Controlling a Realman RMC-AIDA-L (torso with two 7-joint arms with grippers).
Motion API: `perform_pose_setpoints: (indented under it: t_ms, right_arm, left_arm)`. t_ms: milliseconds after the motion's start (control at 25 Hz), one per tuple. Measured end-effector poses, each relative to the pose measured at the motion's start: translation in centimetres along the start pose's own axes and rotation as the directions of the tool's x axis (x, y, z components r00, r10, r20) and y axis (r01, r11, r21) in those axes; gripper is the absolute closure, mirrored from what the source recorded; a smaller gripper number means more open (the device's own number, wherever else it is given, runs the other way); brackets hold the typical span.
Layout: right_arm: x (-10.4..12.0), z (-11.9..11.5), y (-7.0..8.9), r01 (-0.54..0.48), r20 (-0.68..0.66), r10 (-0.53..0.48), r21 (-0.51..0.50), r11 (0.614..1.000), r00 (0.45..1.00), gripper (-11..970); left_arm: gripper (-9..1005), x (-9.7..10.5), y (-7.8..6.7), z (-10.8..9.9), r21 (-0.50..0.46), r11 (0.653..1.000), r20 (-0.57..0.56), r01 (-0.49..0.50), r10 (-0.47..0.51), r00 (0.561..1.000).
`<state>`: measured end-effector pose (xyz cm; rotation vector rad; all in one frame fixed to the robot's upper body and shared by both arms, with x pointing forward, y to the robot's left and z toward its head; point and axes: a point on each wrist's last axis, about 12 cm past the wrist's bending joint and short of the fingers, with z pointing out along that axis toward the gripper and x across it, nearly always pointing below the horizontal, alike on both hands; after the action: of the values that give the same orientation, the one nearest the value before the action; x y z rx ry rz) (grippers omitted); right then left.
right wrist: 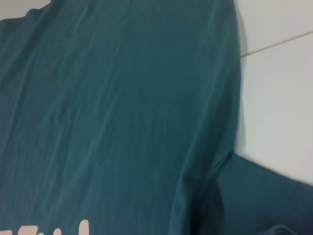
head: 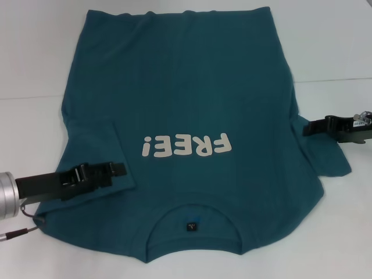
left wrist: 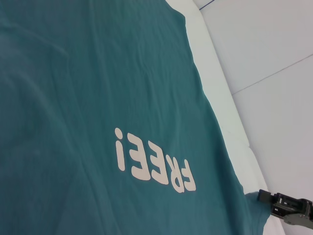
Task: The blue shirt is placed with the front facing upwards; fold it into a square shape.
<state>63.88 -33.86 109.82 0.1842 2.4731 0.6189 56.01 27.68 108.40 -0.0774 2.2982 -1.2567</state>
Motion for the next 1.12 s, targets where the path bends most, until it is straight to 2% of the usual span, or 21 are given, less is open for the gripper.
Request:
perform_pose_setpoints:
  t_ms: [200,520,760,960,1120]
  right_arm:
    - [-0.1,-0.2,-0.1,0.000,-0.006,0.000,0.002,1.000,1.000,374]
    - [-0.3,-0.5,-0.3,-0.006,-0.012,0.006,0.002,1.000,1.000,628]
    - [-1.4,-2.3,-1.5,-0.012,-0.011,0.013,0.038,0.999,1.000,864]
    - [-2.0,-3.2,-2.1,0.006,-0.002,-0.006,0.075,0.997,1.000,947]
    - [-2.8,-3.7,-2.2,0.047,-0.009,-0.046,0.147,0.988,0.999,947]
  left_arm:
    - [395,0.0,-0.1,0.1,0.002,1.000,-0.002,-0.002,0.002,1.000]
    - [396,0.0,0.0,0.0,0.001,1.000,0.001,0.000,0.000,1.000]
    - [396,0.0,0.0,0.0,0.003,1.000,0.000,0.002,-0.002,1.000]
    - [396,0.1,0.1,-0.1,0.000,1.000,0.003,0.006,-0.006,1.000]
    - [396,0.2,0.2,-0.3,-0.001,1.000,0.001,0.010,-0.010,1.000]
